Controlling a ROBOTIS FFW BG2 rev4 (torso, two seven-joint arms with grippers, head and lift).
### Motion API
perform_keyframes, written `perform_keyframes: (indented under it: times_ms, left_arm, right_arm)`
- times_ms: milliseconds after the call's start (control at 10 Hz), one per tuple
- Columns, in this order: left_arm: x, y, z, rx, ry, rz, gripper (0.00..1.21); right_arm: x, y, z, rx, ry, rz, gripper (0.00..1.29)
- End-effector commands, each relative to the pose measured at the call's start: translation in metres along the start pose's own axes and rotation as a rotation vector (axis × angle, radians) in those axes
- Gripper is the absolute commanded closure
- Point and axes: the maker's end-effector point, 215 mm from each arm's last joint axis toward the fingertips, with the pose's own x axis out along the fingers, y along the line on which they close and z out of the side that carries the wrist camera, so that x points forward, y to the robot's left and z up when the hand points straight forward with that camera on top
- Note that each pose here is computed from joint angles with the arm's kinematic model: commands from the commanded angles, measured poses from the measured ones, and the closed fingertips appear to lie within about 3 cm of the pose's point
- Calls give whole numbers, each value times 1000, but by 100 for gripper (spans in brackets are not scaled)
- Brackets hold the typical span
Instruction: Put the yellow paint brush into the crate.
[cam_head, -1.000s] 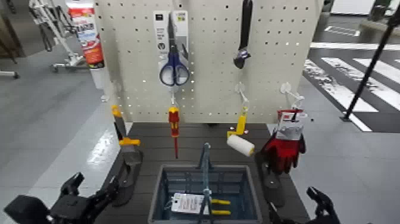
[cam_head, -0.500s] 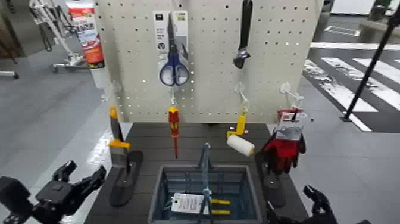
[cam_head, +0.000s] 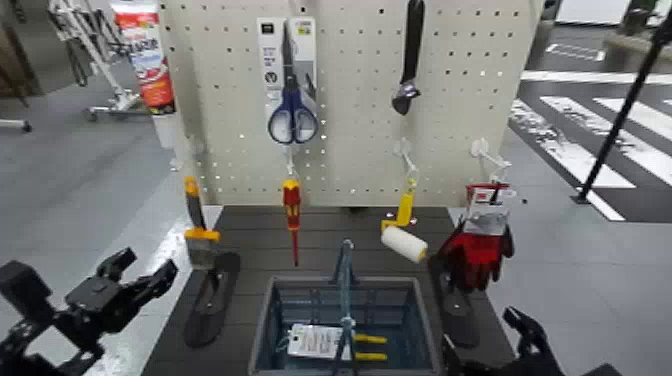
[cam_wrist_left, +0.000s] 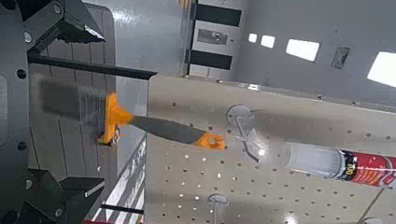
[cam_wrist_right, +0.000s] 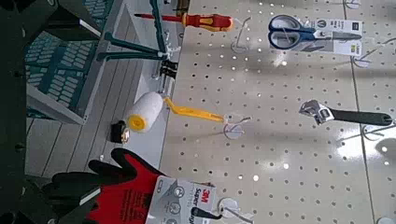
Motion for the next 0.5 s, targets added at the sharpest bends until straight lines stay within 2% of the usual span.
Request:
perform_keyframes:
  times_ms: [100,300,500]
  left_arm:
    - [9,12,7,3,0,-25,20]
    - [18,17,12,6,9,-57,20]
    - [36,10,8,0,48,-137,20]
  right_arm:
    - [4,4,-1,7,-3,9,14]
    - [9,7,0,12,-8,22,14]
    - [13,11,0,17,-13,35,14]
